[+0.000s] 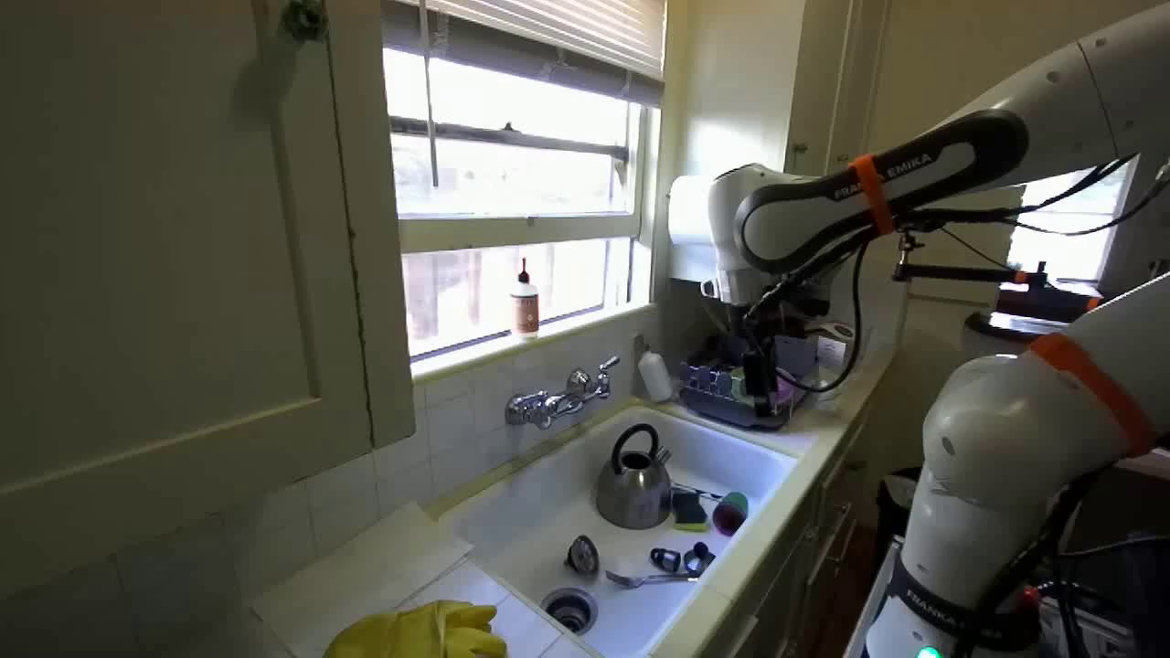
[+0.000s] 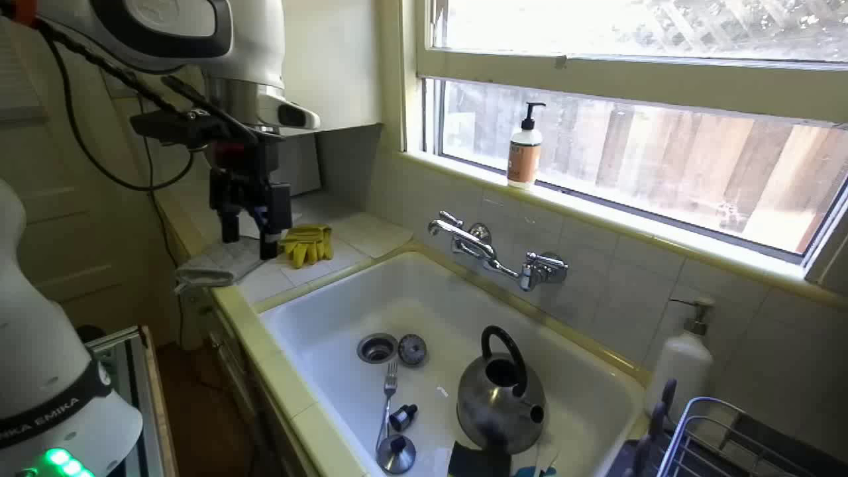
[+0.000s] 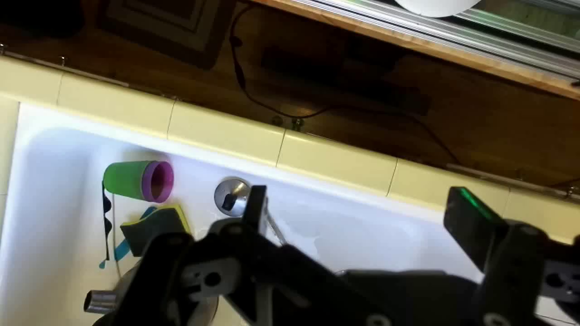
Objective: Put the stopper into the sink drain
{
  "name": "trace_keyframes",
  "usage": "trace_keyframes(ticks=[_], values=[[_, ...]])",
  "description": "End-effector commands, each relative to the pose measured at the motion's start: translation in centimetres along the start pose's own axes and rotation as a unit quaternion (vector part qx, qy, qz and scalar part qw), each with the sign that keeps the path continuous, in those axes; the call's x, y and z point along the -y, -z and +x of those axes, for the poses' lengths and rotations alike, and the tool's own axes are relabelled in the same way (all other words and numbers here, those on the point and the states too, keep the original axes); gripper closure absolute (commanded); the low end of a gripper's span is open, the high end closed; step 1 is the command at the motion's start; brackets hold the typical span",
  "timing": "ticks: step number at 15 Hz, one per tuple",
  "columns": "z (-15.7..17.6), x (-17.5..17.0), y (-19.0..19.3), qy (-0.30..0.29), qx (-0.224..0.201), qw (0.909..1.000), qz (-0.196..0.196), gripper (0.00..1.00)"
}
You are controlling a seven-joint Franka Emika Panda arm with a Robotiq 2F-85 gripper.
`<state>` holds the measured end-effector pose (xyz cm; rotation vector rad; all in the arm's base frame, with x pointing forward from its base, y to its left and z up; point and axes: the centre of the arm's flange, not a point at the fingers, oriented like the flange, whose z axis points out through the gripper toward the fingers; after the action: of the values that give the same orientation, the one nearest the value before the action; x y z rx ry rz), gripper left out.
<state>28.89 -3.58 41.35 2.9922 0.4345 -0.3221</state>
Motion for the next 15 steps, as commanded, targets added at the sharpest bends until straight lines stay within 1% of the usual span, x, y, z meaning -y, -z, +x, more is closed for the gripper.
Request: trace_keyframes(ticks=[1, 8, 10, 11, 13, 15], values=[[0.0, 0.0, -0.1, 0.0, 0.001, 1.0, 0.0, 0.0], [0.0, 0.0, -0.3, 0.001, 0.004, 1.0, 0.001, 0.0], [2.2, -0.5, -2.7, -0.018, 0.027, 0.9992, 0.022, 0.0], [3.2, -0.8, -4.1, -0.028, 0.029, 0.9988, 0.027, 0.0], [5.0, -1.7, -6.2, -0.044, 0.008, 0.998, 0.044, 0.0], [7.2, -2.9, -8.3, -0.056, -0.03, 0.9961, 0.061, 0.0]])
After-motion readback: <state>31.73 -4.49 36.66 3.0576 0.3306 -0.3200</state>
